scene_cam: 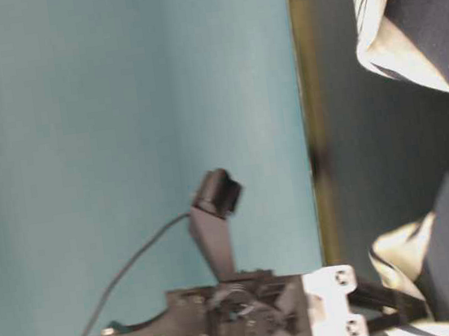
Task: Arrange the slippers with the left arm.
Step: 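Rotate the held left slipper to point straight forward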
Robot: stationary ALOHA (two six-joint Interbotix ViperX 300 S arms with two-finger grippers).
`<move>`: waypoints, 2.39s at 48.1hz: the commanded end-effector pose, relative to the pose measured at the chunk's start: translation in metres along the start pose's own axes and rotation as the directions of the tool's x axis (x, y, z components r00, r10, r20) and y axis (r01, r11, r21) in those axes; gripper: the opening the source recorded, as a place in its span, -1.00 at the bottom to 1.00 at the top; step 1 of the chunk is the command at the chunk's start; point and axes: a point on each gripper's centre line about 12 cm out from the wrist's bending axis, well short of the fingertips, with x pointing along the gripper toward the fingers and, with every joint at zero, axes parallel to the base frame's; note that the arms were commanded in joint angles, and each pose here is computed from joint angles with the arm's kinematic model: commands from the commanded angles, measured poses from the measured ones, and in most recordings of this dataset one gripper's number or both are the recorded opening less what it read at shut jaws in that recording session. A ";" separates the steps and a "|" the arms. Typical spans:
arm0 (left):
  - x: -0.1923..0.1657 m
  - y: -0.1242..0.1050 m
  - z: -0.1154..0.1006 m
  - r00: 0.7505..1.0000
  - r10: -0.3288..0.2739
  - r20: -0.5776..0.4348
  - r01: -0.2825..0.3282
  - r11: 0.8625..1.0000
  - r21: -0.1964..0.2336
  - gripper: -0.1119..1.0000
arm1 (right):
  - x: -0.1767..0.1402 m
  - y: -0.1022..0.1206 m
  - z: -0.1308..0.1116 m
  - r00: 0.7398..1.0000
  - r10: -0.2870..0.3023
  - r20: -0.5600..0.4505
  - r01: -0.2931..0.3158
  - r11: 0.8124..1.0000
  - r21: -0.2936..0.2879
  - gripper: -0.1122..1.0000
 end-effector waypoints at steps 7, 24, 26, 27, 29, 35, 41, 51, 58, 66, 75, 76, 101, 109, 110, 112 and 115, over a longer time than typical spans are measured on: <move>-0.052 -0.004 0.017 0.991 -0.011 0.133 -0.005 0.993 0.118 -0.78 | 0.001 0.001 0.001 1.000 0.003 0.009 -0.003 1.000 0.007 -0.80; -0.062 -0.005 0.026 0.971 0.031 0.238 -0.094 0.962 0.256 -0.78 | 0.001 0.001 0.003 1.000 0.003 0.020 -0.003 1.000 0.010 -0.80; -0.061 -0.003 0.027 0.967 0.038 0.251 -0.105 0.960 0.260 -0.78 | 0.001 0.001 0.003 1.000 0.003 0.025 -0.003 1.000 0.010 -0.80; -0.061 -0.002 0.027 0.966 0.044 0.255 -0.113 0.958 0.263 -0.78 | 0.001 0.001 0.003 1.000 0.003 0.025 -0.003 1.000 0.010 -0.80; -0.061 0.000 0.029 0.964 0.055 0.262 -0.127 0.955 0.267 -0.78 | 0.001 0.001 0.003 1.000 0.003 0.026 -0.003 1.000 0.010 -0.80; -0.061 0.000 0.033 0.957 0.052 0.284 -0.129 0.957 0.259 -0.78 | 0.001 0.001 0.003 1.000 0.003 0.025 -0.003 1.000 0.013 -0.80; -0.051 -0.001 0.035 0.954 0.043 0.298 -0.114 0.967 0.228 -0.78 | 0.001 0.001 0.002 1.000 0.003 0.021 -0.004 1.000 0.018 -0.80; -0.016 -0.006 0.035 0.955 0.020 0.295 -0.073 0.983 0.170 -0.78 | 0.001 0.001 0.001 1.000 0.003 0.028 -0.004 1.000 0.018 -0.80; 0.008 -0.008 0.032 0.971 0.031 0.239 -0.059 0.992 0.113 -0.78 | 0.001 0.001 0.001 1.000 0.003 0.028 -0.004 1.000 0.018 -0.80; 0.016 -0.012 0.033 0.974 0.031 0.224 -0.042 0.998 0.048 -0.78 | 0.001 0.001 0.000 1.000 0.003 0.026 -0.004 1.000 0.021 -0.80; 0.015 -0.012 0.034 0.974 0.030 0.224 -0.019 0.998 -0.052 -0.78 | 0.001 0.001 0.001 0.999 0.003 0.032 -0.004 1.000 0.021 -0.80; 0.015 -0.012 0.034 0.974 0.031 0.224 -0.019 0.998 -0.057 -0.78 | 0.001 0.001 0.001 0.999 0.003 0.032 -0.004 1.000 0.021 -0.80; 0.001 -0.009 0.046 0.967 0.030 0.254 0.001 0.993 -0.121 -0.78 | 0.001 0.001 0.000 1.000 0.006 0.031 -0.007 1.000 0.021 -0.80; 0.002 -0.009 0.042 0.970 0.034 0.242 -0.006 0.993 -0.116 -0.78 | 0.001 0.002 -0.002 0.999 0.010 0.031 -0.011 1.000 0.020 -0.80; 0.002 -0.009 0.042 0.970 0.034 0.241 -0.007 0.994 -0.113 -0.78 | 0.001 0.002 -0.002 0.999 0.010 0.031 -0.011 1.000 0.020 -0.80; 0.002 -0.008 0.039 0.973 0.040 0.227 -0.015 0.994 -0.109 -0.78 | 0.001 0.002 -0.002 0.999 0.010 0.031 -0.011 1.000 0.020 -0.80; 0.002 -0.007 0.037 0.977 0.046 0.210 -0.027 0.995 -0.093 -0.77 | 0.001 0.002 -0.003 0.999 0.010 0.032 -0.011 1.000 0.020 -0.80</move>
